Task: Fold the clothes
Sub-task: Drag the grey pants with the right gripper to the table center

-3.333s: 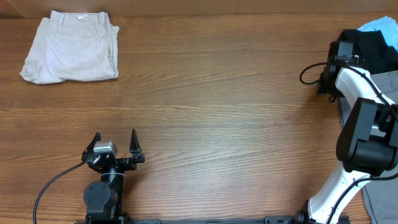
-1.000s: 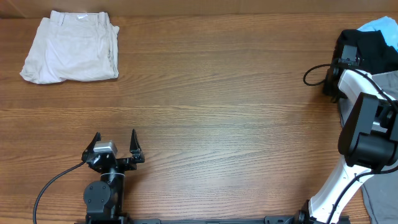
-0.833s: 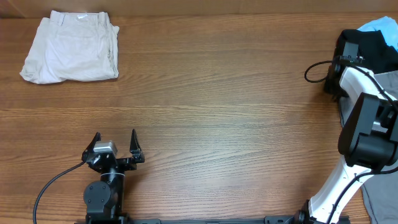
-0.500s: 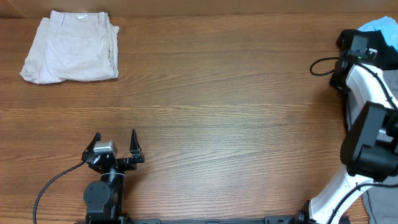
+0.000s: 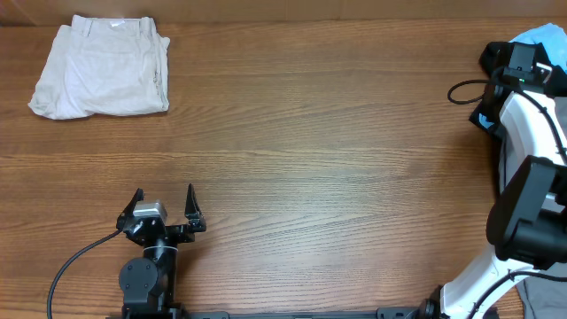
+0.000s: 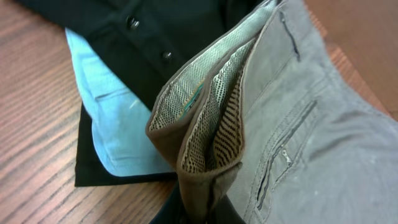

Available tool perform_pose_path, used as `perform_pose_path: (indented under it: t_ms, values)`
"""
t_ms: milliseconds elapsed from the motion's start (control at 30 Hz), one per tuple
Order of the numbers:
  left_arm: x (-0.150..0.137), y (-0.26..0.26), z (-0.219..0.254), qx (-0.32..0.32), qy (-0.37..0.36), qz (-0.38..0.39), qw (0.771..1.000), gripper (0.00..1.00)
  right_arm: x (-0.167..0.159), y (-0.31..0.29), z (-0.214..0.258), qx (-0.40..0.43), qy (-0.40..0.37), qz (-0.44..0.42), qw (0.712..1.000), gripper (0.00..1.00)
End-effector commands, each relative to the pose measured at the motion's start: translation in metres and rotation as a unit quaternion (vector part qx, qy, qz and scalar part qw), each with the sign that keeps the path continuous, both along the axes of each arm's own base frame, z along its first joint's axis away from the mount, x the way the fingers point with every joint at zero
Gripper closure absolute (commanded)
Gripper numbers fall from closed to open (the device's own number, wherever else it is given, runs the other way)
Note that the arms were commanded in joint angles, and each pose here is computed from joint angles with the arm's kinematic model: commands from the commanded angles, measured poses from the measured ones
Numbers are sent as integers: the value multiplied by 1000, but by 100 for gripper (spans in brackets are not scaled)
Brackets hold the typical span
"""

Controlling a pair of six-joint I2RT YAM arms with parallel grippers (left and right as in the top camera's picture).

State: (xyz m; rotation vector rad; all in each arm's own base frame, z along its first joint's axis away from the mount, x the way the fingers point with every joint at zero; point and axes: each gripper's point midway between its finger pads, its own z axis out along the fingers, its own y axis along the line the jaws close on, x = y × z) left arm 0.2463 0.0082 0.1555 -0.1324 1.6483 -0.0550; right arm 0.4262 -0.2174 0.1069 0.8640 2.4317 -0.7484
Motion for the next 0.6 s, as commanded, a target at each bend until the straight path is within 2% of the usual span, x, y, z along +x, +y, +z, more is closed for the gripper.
perform_pose_path:
  t_ms: [0, 200, 400, 433, 567]
  values:
    - [0, 3, 1, 12, -3, 7, 1000, 0, 3, -3, 84, -32, -107, -22, 994, 97]
    - [0, 3, 1, 12, -3, 7, 1000, 0, -29, 4, 189, -67, -216, -27, 974, 96]
    - [0, 3, 1, 12, -3, 7, 1000, 0, -55, 23, 246, -78, -280, -13, 957, 96]
    - [0, 3, 1, 12, -3, 7, 1000, 0, -58, 40, 263, -77, -303, 6, 950, 96]
    - [0, 3, 1, 12, -3, 7, 1000, 0, -45, 101, 283, -33, -341, 96, 934, 96]
